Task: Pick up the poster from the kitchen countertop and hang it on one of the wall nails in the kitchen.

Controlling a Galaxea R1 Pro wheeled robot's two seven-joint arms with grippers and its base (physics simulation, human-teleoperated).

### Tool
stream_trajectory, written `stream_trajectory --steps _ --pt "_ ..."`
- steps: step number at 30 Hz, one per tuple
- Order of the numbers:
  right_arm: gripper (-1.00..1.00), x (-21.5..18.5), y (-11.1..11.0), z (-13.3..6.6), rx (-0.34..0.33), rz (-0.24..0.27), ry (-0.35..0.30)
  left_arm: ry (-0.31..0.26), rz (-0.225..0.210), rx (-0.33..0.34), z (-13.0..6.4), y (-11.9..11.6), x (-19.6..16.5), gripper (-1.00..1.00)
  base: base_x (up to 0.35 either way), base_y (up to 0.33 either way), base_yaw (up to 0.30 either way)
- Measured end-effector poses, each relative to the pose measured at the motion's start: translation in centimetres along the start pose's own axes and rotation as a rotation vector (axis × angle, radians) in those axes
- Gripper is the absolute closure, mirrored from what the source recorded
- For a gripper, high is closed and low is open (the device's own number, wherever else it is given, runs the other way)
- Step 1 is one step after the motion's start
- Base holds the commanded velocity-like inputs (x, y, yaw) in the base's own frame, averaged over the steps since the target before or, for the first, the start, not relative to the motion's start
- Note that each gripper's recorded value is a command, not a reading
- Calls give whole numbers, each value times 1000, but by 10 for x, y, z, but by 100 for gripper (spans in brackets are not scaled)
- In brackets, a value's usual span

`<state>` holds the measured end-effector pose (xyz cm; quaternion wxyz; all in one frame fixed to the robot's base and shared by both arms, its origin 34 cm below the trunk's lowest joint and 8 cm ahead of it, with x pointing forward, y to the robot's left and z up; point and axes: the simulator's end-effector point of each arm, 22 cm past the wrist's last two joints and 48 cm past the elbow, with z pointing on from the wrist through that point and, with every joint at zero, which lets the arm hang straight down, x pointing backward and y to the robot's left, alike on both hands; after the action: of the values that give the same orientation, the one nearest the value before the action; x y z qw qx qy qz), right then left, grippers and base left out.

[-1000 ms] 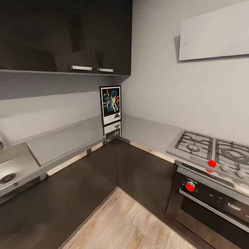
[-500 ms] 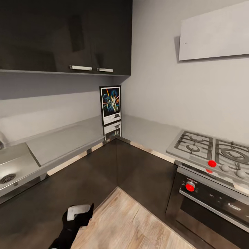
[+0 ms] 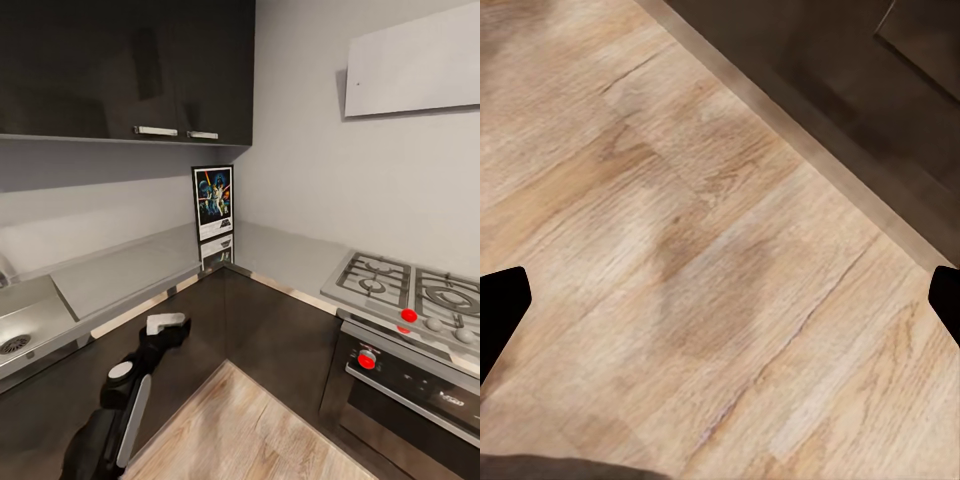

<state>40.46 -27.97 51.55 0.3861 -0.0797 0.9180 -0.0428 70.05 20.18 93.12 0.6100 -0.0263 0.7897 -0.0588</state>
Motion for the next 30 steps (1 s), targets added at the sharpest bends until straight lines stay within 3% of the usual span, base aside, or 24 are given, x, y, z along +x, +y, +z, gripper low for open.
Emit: stream_trajectory --steps 4,8,14,17,18,21,25,30 --pt "-100 0 0 0 0 0 0 -23 5 9 12 -5 -37 -100 0 0 0" --pt "-100 0 0 0 -1 0 0 -70 4 28 25 -13 -101 -100 0 0 0" --pt "-100 0 -1 0 -1 -1 -1 -62 -30 9 40 0 -169 -100 0 0 0" --pt "-100 0 -1 0 -1 -1 -1 -47 -36 1 49 6 -178 -100 0 0 0" --pt "-100 0 -2 0 0 -2 -2 -24 -38 21 59 9 -180 -100 0 0 0" --pt "-100 0 -3 0 1 -3 -3 -18 -41 78 62 0 -181 -100 0 0 0" --pt "-100 -1 -3 0 1 -3 -4 -30 -39 146 63 -2 -186 -100 0 0 0" --pt "-100 -1 -2 0 0 -2 -4 -51 -36 157 64 0 -190 -100 0 0 0"
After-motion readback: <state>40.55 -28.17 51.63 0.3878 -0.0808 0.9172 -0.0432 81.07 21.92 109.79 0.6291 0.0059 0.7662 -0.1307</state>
